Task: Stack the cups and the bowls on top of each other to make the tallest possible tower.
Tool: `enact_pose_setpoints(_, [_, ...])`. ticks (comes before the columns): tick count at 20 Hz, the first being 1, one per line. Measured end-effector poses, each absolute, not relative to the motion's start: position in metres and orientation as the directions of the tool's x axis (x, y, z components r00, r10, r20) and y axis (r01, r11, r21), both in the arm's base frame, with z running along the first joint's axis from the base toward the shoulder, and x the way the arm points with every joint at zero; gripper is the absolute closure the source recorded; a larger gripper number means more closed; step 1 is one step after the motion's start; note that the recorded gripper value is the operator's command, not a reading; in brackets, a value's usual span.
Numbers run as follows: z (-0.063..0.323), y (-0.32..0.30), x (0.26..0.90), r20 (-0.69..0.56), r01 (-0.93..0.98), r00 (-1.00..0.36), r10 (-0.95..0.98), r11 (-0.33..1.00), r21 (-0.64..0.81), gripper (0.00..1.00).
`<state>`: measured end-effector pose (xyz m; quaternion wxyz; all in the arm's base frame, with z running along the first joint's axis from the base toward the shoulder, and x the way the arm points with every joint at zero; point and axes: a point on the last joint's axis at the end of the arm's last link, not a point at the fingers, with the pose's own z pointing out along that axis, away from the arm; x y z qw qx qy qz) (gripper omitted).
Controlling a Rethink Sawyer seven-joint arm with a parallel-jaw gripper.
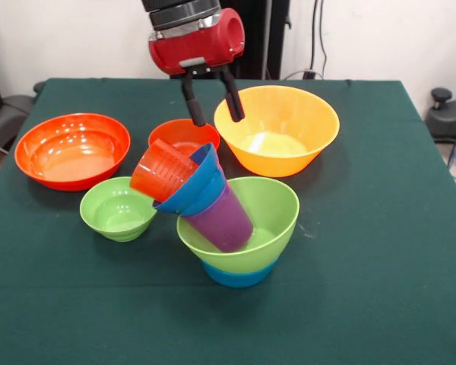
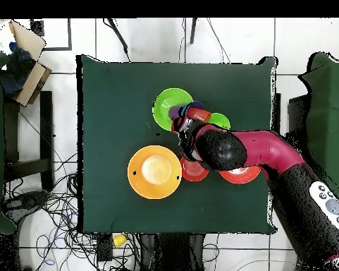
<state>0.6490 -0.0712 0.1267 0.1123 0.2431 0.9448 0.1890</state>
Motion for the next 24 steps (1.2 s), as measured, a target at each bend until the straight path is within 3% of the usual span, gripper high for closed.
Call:
enact_pose_setpoints(16, [0.141,-0.116,0.640,-0.236,0.374,-0.858,0.456,0.870,0.322,0.00])
enact_pose_setpoints(24, [0.139,-0.144,0.633,-0.236,0.407,-0.839,0.490,0.854,0.324,0.00])
